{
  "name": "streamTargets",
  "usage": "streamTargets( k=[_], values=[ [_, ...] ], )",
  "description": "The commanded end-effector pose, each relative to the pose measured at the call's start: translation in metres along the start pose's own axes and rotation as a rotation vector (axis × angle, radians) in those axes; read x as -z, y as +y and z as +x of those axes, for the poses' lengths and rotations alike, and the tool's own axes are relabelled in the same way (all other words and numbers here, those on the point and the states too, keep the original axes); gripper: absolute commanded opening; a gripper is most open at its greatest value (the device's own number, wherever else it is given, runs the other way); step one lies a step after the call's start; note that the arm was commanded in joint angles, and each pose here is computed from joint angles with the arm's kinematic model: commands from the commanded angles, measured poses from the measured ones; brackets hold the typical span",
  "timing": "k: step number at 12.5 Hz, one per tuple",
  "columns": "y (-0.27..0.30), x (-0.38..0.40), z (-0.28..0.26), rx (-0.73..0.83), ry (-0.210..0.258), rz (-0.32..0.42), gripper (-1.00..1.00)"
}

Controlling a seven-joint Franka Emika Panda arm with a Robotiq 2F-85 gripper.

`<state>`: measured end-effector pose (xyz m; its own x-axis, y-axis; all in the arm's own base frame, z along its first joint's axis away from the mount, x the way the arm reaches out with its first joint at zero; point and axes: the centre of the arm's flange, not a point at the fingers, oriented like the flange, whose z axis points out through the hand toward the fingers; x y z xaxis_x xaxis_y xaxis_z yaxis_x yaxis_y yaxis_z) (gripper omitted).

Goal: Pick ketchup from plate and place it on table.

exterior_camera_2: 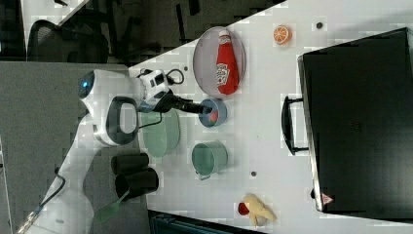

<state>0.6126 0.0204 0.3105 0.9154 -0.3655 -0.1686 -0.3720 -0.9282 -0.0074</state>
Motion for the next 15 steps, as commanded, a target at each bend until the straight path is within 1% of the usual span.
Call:
streamTargets(
  k=[1, 3, 6, 9, 12, 15],
  values=[
    [-0.005, 0.013, 0.026, 0.219, 0.102, 0.036, 1.0],
    [-0.01, -0.011, 0.041, 0.241, 0.093, 0.039, 1.0],
    [-0.017, -0.041, 0.063, 0.267, 0.077, 0.019, 1.0],
    [-0.027, -0.066, 0.084, 0.359, 0.085, 0.009, 1.0],
    [-0.037, -0.093, 0.101, 0.39, 0.116, 0.024, 1.0],
    [-0.041, -0.12, 0.111, 0.402, 0.151, 0.022, 1.0]
  ],
)
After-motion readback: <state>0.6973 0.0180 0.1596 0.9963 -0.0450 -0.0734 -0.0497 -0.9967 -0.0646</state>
